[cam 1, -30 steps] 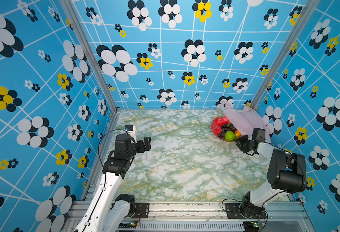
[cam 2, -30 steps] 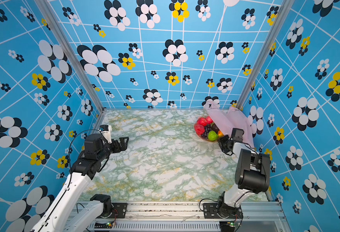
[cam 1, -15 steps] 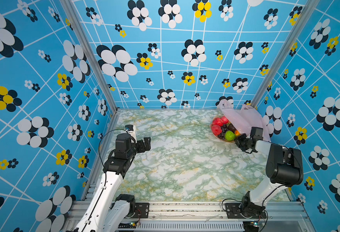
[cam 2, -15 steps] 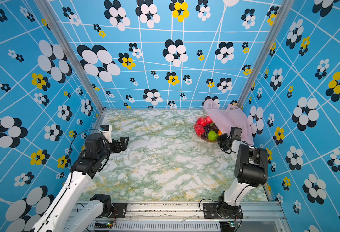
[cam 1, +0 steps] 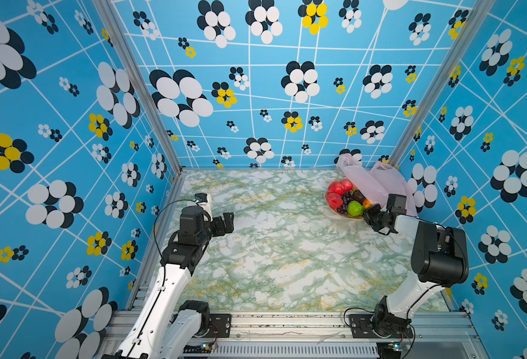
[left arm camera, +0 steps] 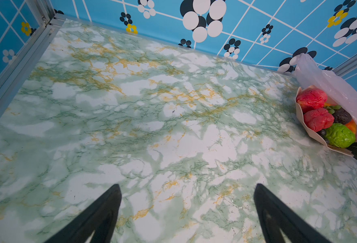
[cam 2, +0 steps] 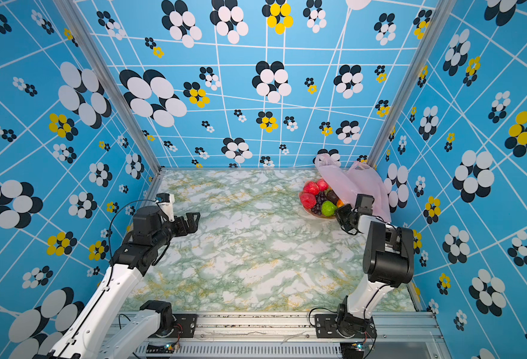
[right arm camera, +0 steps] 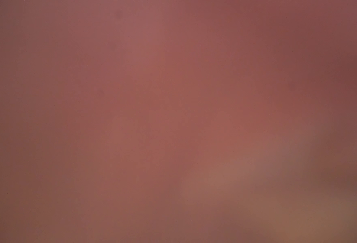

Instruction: Place the fruits into the plastic bag

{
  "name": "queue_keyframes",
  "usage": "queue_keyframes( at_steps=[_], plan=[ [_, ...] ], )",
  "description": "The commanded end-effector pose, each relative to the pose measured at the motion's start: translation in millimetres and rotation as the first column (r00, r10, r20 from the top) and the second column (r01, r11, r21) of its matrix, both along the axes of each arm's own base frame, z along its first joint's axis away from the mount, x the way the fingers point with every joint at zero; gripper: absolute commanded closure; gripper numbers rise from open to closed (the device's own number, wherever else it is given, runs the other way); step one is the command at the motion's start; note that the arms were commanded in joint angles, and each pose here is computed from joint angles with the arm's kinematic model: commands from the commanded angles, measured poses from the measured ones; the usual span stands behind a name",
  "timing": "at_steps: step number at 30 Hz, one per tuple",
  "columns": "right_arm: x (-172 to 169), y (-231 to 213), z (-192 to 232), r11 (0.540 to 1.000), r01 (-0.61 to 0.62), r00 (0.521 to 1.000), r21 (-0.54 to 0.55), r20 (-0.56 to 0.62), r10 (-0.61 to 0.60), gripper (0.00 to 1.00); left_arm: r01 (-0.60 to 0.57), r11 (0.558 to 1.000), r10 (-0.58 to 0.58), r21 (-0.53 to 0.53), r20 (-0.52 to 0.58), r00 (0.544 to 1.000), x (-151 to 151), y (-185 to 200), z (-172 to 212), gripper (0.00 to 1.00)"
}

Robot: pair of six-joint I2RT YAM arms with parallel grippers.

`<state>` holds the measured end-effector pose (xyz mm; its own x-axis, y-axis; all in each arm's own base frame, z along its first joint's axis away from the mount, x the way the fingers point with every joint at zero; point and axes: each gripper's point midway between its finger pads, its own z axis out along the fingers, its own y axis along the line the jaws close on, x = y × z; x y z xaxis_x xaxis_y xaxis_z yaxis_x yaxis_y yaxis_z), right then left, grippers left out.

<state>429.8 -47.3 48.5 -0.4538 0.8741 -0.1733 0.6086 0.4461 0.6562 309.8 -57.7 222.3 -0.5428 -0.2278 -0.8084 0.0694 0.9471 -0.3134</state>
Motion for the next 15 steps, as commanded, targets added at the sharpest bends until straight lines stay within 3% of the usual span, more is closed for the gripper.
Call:
queue_keyframes(
  at_steps=[1,15],
  plan=[
    [-7,7,-7,1.000,-0.018,0.999,0.001,-0.031,0.018,1.00,0.008,1.000,-0.008,0.020,-0.012,1.000,-1,-1,-6,0.01],
    [-15,56,5,0.988,-0.138,0.990,0.062,0.010,0.138,1.00,0.014,1.000,-0.014,0.012,-0.008,1.000,-2,-2,-5,0.01]
  ],
)
